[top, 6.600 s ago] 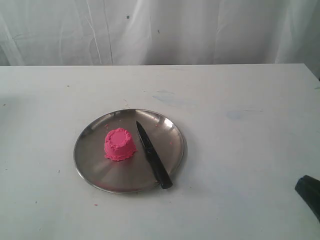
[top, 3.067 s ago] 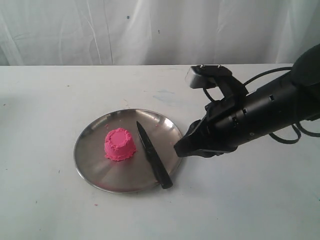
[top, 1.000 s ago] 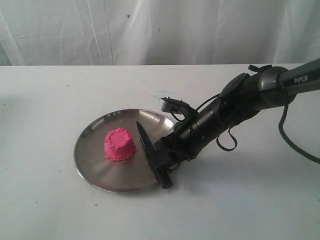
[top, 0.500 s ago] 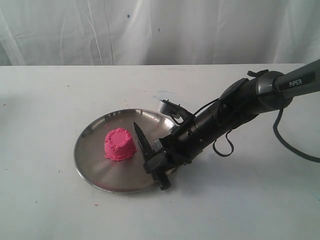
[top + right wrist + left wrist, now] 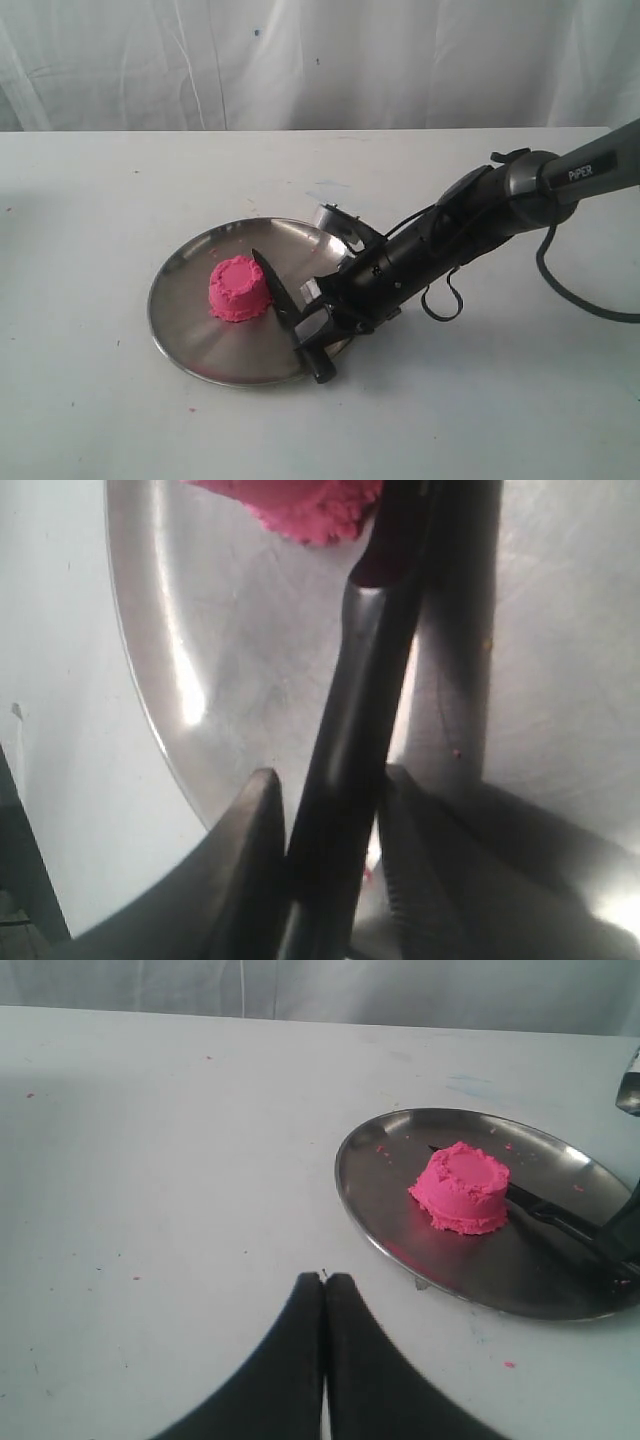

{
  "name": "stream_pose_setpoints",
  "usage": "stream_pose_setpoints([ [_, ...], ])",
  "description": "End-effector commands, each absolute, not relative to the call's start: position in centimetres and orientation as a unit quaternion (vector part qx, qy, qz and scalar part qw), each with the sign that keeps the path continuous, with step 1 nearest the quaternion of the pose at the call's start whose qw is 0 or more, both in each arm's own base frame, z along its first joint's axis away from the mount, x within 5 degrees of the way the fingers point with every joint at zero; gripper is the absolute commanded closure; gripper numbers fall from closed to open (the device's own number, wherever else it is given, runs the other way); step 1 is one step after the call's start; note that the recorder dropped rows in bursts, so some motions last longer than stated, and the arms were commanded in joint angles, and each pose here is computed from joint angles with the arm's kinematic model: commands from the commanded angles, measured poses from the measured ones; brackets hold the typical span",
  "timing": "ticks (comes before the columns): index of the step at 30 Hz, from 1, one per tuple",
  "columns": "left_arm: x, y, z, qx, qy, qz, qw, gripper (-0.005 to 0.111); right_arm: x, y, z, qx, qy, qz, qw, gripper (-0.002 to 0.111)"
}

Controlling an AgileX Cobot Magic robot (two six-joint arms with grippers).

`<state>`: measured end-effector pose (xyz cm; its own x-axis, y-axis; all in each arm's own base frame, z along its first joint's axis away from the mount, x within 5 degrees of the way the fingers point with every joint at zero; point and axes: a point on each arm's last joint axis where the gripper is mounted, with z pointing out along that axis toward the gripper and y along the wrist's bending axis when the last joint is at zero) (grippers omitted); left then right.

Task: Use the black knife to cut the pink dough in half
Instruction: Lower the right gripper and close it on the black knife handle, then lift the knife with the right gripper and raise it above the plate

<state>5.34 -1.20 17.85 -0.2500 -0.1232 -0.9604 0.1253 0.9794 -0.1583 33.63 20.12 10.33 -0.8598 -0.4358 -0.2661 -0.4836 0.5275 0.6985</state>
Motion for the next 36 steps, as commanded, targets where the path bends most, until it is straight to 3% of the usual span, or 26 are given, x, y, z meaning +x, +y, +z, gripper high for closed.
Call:
stream_pose_setpoints([
  [1,5.4,-1.2,17.7,0.002,0.788,-0.103,0.607,0.107,33.9,19.6,9.3,-0.265,0.885,0.382,0.03,0.083],
  [9,5.4,-1.2,17.7,0.002,0.788,-0.103,0.607,0.107,34.1,19.5,9.3,-0.261,0.888,0.376,0.038,0.094],
  [19,5.4,-1.2,17.7,0.002,0.788,-0.103,0.607,0.107,34.9,19.7,11.6,-0.267,0.886,0.372,0.074,0.095],
  [30,5.4,-1.2,17.7,0.002,0.788,-0.103,0.607,0.107,34.8,19.2,19.1,-0.325,0.866,0.342,0.165,0.095],
  [36,5.4,-1.2,17.7,0.002,0.788,-0.103,0.607,0.107,33.3,18.7,23.2,-0.355,0.874,0.266,0.199,0.095],
])
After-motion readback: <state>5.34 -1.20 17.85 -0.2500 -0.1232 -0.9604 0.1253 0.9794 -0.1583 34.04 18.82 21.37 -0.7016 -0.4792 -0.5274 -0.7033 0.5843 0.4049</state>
